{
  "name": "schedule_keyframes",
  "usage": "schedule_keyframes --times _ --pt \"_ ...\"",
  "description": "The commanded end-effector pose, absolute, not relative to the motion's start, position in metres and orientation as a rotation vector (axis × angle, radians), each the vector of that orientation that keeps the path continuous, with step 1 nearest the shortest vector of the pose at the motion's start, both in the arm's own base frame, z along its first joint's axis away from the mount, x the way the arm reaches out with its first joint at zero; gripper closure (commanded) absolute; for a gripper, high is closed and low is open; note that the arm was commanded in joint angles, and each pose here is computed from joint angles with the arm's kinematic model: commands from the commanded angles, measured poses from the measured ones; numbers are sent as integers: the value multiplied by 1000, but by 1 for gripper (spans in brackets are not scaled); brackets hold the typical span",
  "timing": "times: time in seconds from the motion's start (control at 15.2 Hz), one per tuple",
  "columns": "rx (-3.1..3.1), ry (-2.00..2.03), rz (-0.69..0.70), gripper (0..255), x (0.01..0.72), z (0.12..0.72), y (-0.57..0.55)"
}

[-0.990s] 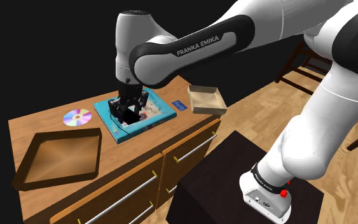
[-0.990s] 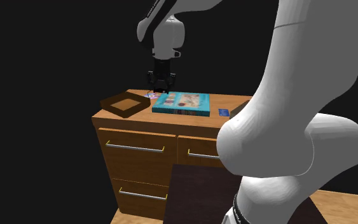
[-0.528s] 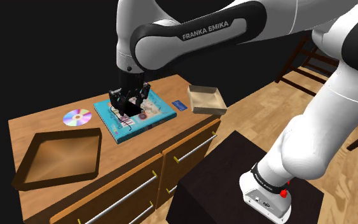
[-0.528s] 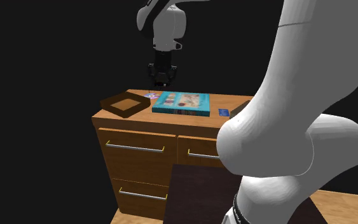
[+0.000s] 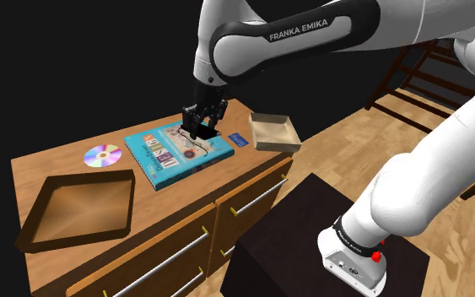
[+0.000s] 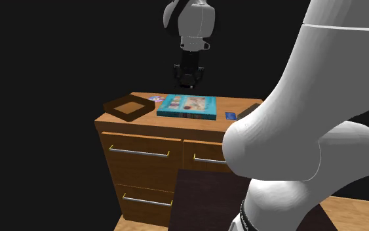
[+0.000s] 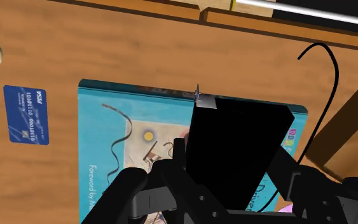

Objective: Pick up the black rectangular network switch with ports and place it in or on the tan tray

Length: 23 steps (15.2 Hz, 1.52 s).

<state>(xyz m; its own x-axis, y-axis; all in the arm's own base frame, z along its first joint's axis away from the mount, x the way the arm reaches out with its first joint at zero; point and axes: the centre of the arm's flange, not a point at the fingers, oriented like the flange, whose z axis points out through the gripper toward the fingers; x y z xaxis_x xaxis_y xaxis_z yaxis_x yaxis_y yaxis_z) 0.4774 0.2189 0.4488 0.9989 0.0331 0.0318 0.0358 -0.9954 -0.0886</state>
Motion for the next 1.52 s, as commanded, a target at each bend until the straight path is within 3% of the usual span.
schedule_keyframes --times 0.0,1.45 --pt "-3050 -55 -47 255 473 450 191" --pt "-3050 -55 -47 255 455 463 -99"
